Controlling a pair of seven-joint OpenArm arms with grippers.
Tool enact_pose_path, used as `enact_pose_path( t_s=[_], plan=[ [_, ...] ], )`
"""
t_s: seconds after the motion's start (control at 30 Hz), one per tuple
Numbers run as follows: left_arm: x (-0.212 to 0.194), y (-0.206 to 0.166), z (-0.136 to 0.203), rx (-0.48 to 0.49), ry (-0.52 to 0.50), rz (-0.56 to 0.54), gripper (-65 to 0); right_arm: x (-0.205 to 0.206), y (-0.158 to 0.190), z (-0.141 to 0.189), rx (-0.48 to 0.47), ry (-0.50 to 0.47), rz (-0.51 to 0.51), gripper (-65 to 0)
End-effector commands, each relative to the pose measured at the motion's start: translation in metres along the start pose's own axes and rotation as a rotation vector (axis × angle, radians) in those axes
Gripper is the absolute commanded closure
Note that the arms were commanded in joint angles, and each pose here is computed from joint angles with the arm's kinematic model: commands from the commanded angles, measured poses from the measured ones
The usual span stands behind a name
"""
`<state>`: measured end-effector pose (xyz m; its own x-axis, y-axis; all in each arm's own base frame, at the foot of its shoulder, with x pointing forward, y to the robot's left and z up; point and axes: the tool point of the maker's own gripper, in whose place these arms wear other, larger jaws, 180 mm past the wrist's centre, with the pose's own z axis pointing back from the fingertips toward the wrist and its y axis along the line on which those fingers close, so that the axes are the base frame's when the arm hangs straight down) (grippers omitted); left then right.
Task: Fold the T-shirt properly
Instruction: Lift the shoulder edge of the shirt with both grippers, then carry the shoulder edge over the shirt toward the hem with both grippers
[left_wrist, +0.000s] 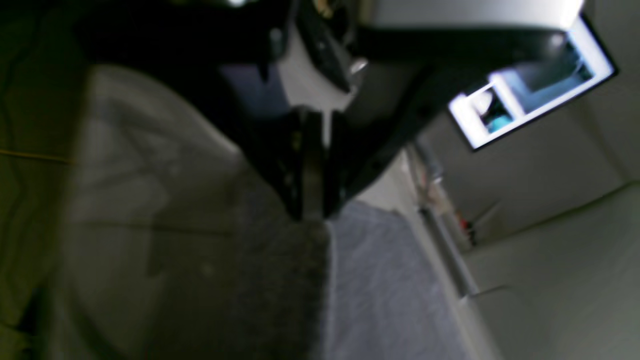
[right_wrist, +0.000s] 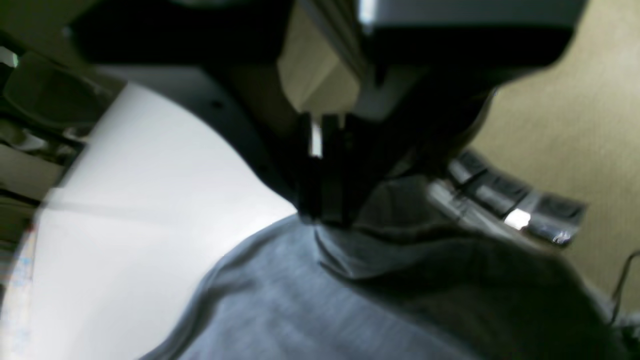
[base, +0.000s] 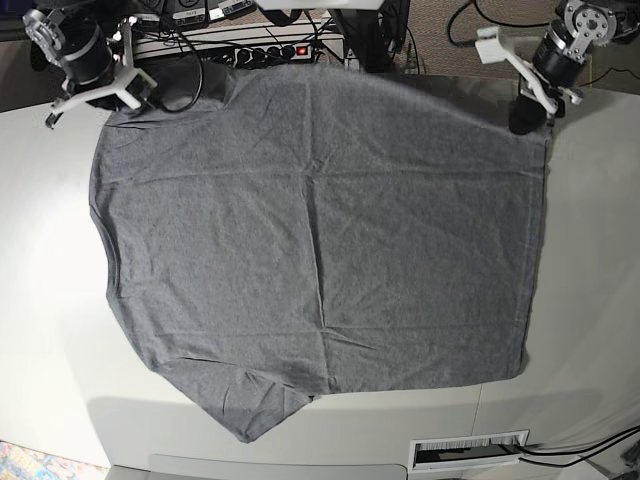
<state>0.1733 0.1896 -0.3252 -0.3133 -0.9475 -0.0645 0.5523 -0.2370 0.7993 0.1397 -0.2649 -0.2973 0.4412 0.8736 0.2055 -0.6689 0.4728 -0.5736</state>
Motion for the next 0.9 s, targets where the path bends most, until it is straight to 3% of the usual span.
enact_pose_path(
  t_s=[0.0,0.3,0.4,0.57,0.87],
  plan=[
    [-0.006,0.020,-0.003,0.060,0.008,-0.005,0.0,0.009,-0.010,0.002,-0.032,-0.036,0.000,0.0],
    [-0.019,0.071,-0.028,0.161,-0.036,0.157,0.0,0.055,-0.054,-0.002,-0.173,-0.231,-0.077,0.0],
    [-0.026,0.080,-0.040,0.195,-0.025,0.211,0.0,0.052,-0.070,-0.018,-0.198,-0.248,-0.124,0.0],
    [-0.043,0.075,-0.069,0.216,0.001,0.308,0.0,0.052,-0.099,-0.040,-0.231,-0.304,-0.230,0.0],
    [-0.070,0.065,-0.102,0.234,0.066,0.370,0.0,0.051,-0.154,-0.070,-0.289,-0.380,-0.396,0.0]
  ],
)
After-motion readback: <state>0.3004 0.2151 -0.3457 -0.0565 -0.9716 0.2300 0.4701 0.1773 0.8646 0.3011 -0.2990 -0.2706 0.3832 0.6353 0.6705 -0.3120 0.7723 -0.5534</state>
